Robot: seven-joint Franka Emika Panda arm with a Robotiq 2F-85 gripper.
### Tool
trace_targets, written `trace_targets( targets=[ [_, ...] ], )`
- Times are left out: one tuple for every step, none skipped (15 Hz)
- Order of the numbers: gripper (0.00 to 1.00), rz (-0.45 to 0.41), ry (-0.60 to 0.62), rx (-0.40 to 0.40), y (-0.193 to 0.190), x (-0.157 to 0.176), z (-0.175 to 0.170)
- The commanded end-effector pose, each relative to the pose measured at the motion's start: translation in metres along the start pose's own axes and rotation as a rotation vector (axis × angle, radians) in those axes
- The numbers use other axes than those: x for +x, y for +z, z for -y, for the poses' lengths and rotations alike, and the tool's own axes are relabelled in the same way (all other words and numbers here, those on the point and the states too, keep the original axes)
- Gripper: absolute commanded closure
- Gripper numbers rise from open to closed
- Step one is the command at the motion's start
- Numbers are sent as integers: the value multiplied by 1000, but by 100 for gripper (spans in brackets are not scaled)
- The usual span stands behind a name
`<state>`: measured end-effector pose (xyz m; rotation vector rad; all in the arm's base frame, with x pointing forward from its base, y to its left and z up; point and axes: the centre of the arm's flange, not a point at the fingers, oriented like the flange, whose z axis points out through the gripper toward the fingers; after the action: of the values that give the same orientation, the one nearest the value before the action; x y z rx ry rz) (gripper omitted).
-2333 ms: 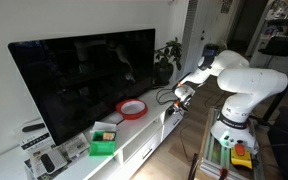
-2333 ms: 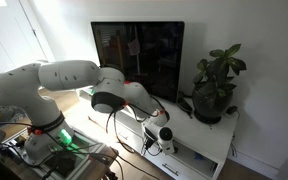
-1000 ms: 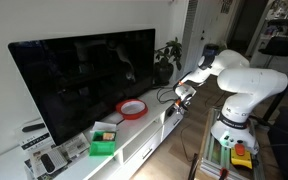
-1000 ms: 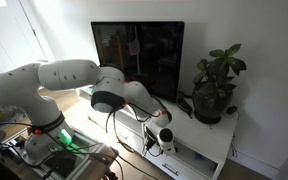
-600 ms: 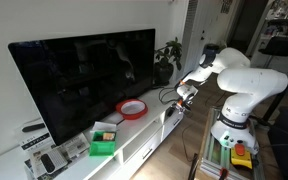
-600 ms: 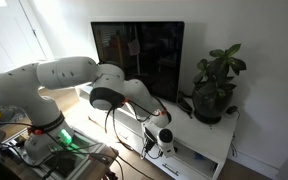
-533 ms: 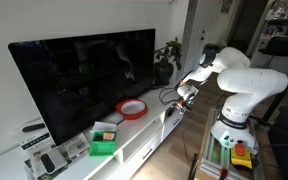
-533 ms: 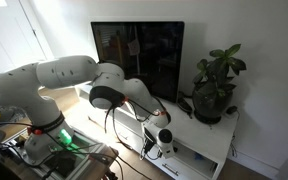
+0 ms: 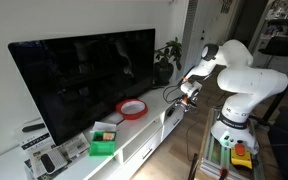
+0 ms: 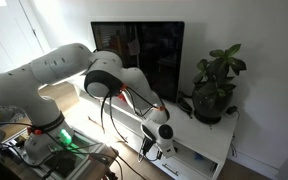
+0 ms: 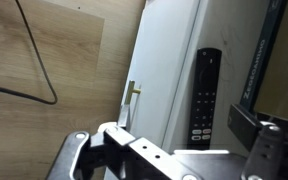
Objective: Move the remote control to the bottom shelf
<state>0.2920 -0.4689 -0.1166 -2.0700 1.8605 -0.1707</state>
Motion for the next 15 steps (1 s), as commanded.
trace_targets(
  targets=[
    [0,-1,-32,-60,-42,-20,3],
    [0,-5,-52,-100,-49,-23,3],
    [0,-2,-68,-126,-57,-28,3],
    [0,-14,-80,-144,-63,-31,3],
    [0,-23,-103,-185,-70,-35,3],
    [0,-35,-128,-230,-78,-38,4],
    [0,-40,-172,-270,-87,-41,5],
    [0,-45,-205,-296,-94,-46,6],
    [0,-53,-233,-324,-101,-50,9],
    [0,-63,-273,-354,-108,-54,12],
    [0,-62,-316,-375,-114,-58,14],
    [0,-71,-363,-404,-120,-61,17],
    [0,-76,-397,-431,-126,-65,21],
    [0,-91,-430,-457,-132,-68,24],
    [0,-103,-456,-477,-138,-72,27]
  ],
)
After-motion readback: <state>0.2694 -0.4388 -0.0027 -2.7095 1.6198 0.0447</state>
